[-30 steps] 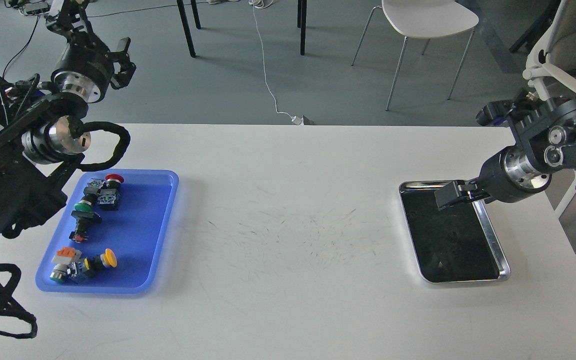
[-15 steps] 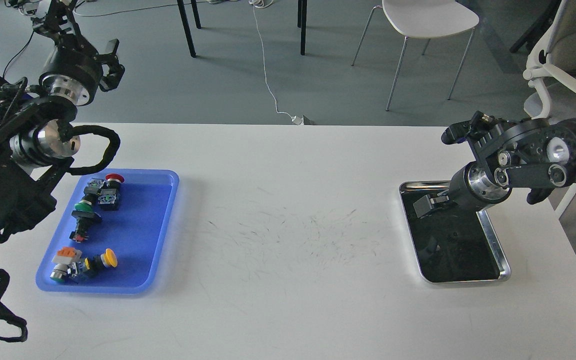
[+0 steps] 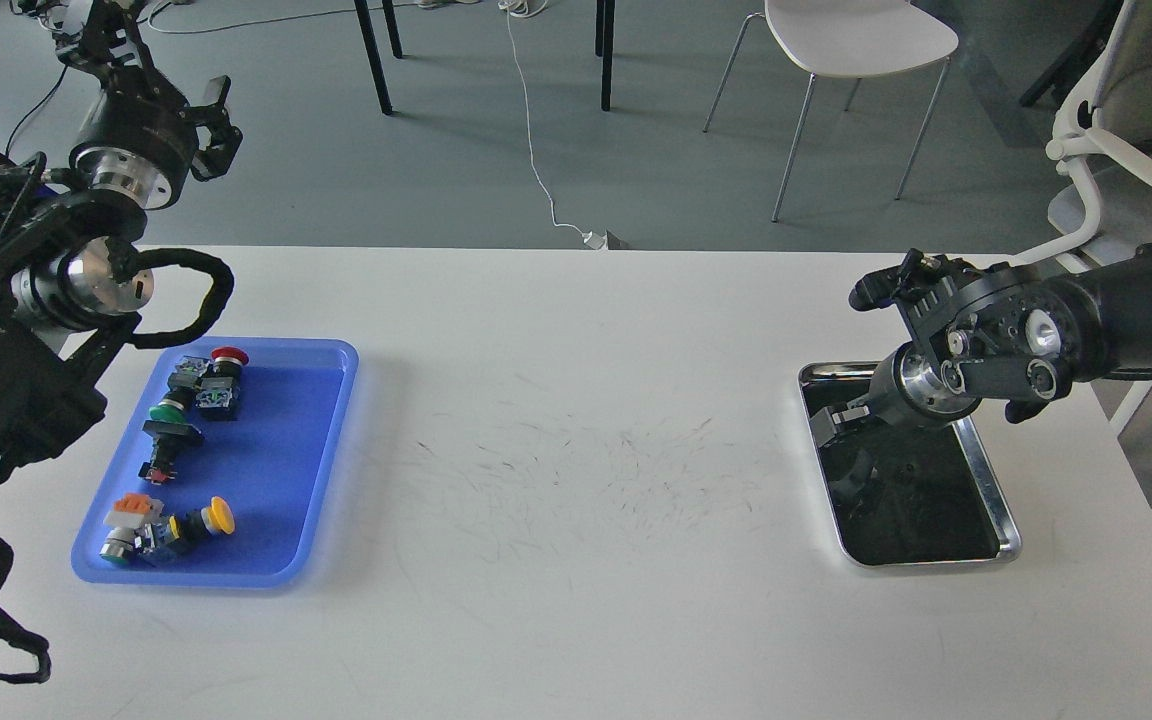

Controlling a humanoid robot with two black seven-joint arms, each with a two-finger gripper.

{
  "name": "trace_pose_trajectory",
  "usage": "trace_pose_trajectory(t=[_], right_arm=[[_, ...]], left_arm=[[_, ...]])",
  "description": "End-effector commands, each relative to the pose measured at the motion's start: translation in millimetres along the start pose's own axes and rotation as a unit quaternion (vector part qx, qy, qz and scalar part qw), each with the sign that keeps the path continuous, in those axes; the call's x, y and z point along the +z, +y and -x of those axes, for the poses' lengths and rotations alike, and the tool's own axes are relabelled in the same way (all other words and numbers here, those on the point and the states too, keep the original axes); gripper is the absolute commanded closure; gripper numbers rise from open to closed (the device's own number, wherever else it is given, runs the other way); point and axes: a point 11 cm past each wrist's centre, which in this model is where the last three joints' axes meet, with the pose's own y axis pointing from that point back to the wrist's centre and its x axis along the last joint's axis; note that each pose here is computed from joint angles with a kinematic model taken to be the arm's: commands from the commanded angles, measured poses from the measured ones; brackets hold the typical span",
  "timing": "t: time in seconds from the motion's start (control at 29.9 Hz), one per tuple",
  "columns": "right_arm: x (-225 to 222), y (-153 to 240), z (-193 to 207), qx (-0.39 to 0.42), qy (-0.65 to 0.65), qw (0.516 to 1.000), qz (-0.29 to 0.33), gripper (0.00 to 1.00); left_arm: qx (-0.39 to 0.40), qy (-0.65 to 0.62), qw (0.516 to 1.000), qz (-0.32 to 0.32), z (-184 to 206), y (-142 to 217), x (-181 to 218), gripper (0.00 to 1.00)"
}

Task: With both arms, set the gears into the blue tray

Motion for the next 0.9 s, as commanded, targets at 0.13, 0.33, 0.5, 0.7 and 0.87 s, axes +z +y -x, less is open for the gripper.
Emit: trace_pose_trajectory(t=[0.13, 0.33, 0.5, 0.7, 0.87], right_arm=[[-6.9, -12.9, -3.0, 0.004, 0.009, 1.0, 0.006, 0.24], [-4.9, -11.3, -4.8, 0.004, 0.017, 1.0, 0.015, 0.28], [-3.2, -8.3, -6.7, 0.004, 0.016, 1.0, 0.016, 0.31], [0.9, -7.3, -5.9, 0.001, 0.016, 1.0, 0.02, 0.43], [1.4, -10.7, -1.2, -0.005, 0.018, 1.0, 0.021, 0.49]], left_arm=[[0.001, -0.001, 1.0, 0.002, -2.5, 0.1, 3.0, 0.02], [0.004, -0.004, 1.0, 0.004, -4.9, 0.3, 5.3, 0.02], [0.003, -0.004, 1.0, 0.004, -4.4, -0.1, 5.8, 0.02], [0.004, -0.004, 1.0, 0.004, -4.6, -0.1, 5.9, 0.02], [0.004, -0.004, 1.0, 0.004, -4.6, -0.1, 5.9, 0.02]])
